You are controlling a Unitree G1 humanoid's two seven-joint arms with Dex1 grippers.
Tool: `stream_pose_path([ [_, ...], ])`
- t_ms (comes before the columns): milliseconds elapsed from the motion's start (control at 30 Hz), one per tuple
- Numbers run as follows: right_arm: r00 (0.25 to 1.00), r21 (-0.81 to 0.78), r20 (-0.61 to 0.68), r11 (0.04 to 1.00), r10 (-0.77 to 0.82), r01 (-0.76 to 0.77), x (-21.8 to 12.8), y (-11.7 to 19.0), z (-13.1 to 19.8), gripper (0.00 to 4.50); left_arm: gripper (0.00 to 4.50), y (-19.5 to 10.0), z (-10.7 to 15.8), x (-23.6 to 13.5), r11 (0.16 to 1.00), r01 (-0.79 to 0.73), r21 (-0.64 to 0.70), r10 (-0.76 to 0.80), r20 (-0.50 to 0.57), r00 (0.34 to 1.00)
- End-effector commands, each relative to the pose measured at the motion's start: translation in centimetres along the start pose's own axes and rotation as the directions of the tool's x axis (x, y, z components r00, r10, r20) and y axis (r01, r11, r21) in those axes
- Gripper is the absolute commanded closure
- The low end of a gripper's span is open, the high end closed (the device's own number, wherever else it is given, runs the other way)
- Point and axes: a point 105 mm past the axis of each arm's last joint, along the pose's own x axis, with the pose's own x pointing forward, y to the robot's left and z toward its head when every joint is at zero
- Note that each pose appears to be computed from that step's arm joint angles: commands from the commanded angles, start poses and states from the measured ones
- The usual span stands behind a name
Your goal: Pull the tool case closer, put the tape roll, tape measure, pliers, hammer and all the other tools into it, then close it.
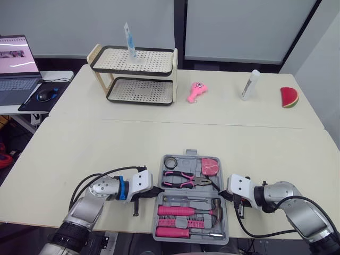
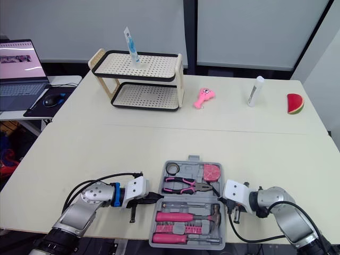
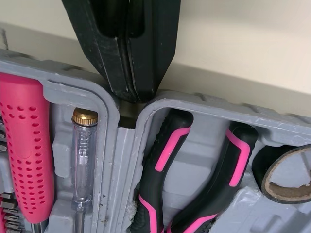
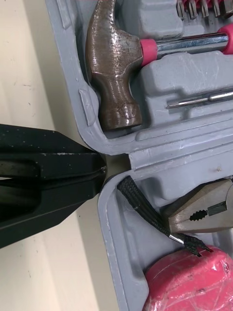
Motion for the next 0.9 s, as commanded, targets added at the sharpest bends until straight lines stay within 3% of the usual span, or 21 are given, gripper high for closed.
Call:
stream_pose_path([
  [33, 0.995, -0.046, 0.074, 0.997, 0.068, -0.065, 0.5, 1.4, 2.1, 4.48, 4.50, -0.6, 2.2, 1.2, 0.997, 0.035, 0.063, -0.039, 0.070, 0.997],
  [900, 0.997, -0.052, 0.081, 0.999, -0.006, 0.011, 0.4, -0.5, 2.3, 4.48, 4.50, 0.9, 2.0, 2.1, 0.994, -0.010, 0.104, 0.003, 0.061, 0.998],
])
